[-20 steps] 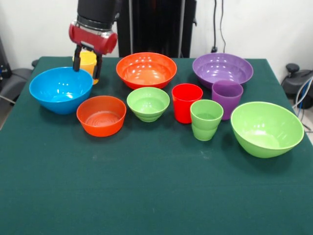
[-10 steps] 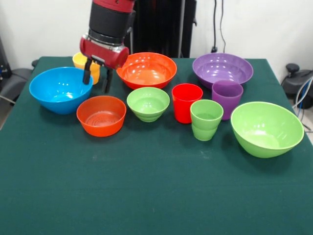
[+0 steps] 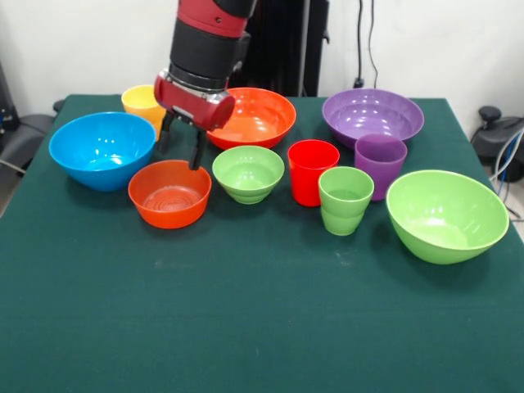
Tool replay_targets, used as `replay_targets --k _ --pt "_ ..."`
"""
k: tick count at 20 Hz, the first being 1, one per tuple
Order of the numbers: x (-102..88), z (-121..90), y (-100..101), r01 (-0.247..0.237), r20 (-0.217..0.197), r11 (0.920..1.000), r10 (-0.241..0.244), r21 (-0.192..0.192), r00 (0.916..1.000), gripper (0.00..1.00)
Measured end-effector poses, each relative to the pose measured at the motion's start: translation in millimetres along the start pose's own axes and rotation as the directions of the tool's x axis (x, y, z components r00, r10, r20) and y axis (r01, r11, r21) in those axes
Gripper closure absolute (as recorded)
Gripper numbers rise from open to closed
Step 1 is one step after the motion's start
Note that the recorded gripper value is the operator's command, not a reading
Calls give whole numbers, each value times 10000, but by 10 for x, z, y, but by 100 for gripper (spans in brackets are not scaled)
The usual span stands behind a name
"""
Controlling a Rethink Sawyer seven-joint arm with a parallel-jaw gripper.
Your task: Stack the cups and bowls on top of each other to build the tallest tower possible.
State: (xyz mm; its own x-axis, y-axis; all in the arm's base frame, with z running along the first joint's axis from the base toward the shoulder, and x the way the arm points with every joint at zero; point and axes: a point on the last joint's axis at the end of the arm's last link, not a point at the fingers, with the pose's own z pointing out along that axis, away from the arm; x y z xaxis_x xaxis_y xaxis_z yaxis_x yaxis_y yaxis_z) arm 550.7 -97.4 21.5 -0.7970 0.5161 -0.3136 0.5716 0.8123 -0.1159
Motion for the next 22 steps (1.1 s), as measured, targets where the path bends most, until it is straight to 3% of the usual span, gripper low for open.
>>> replay_targets --k 5,22 --pt "43 12 149 -403 -9 9992 403 10 9992 0" --pt "126 24 383 -798 -176 9965 802 243 9966 0"
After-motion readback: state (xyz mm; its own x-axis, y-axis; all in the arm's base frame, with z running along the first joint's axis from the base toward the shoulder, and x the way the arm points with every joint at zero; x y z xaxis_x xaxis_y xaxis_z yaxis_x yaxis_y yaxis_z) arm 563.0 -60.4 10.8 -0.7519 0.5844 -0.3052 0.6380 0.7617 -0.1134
